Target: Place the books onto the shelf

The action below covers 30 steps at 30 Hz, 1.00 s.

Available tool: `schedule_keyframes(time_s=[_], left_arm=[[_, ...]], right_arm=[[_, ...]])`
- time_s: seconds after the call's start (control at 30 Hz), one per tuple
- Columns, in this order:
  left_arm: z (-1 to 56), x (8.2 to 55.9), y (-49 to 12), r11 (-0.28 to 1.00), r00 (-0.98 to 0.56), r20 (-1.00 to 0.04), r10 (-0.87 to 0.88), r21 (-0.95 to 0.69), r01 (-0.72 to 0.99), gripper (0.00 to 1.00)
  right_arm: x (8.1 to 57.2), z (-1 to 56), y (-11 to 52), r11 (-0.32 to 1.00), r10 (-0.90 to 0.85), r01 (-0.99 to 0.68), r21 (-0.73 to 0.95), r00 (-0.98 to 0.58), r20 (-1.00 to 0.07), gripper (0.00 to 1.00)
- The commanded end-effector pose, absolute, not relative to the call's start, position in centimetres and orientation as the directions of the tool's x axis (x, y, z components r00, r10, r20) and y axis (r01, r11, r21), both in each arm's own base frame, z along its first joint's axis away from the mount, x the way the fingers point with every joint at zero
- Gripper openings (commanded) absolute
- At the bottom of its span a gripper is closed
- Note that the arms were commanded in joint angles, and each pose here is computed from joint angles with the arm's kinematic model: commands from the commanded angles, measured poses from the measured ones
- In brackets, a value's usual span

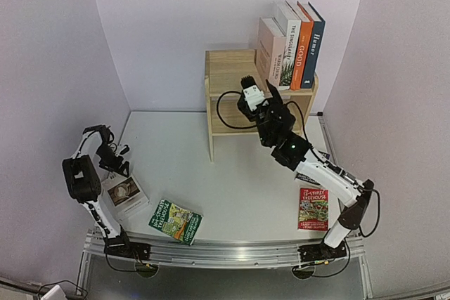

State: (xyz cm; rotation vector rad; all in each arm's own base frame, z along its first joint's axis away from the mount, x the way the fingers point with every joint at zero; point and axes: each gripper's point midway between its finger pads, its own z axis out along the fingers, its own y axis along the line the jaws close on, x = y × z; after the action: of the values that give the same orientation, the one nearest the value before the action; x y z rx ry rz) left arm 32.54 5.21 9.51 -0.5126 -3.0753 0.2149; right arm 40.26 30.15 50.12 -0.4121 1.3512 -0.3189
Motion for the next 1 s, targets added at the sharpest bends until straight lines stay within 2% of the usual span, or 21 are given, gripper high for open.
schedule_keyframes(time_s=[0.0,0.23,0.43,0.77,0.97], left_arm=[[8.5,32.7,4.9,0.864,-0.881,0.023,0.472,-0.213,0.457,1.0],[5.3,32.0,3.7,0.786,-0.828,0.079,0.556,-0.375,0.492,1.0],[3.9,31.6,3.1,0.757,-0.809,0.104,0.579,-0.438,0.485,0.99],[6.5,35.3,3.4,0.759,-0.795,0.002,0.607,-0.296,0.579,1.0],[6.8,37.0,4.0,0.771,-0.797,-0.011,0.604,-0.245,0.588,1.0]], right_arm=[[37.5,44.5,32.4,0.851,-0.369,-0.392,-0.349,0.028,-0.929,0.81],[34.2,39.4,36.2,0.753,-0.24,-0.65,-0.101,-0.128,-0.962,0.8],[33.2,35.2,39.0,0.694,-0.235,-0.72,0.012,-0.242,-0.941,0.77],[32.8,32.0,41.6,0.642,-0.246,-0.76,0.1,-0.328,-0.912,0.77],[32.9,31.3,42.2,0.633,-0.255,-0.767,0.106,-0.336,-0.907,0.77]])
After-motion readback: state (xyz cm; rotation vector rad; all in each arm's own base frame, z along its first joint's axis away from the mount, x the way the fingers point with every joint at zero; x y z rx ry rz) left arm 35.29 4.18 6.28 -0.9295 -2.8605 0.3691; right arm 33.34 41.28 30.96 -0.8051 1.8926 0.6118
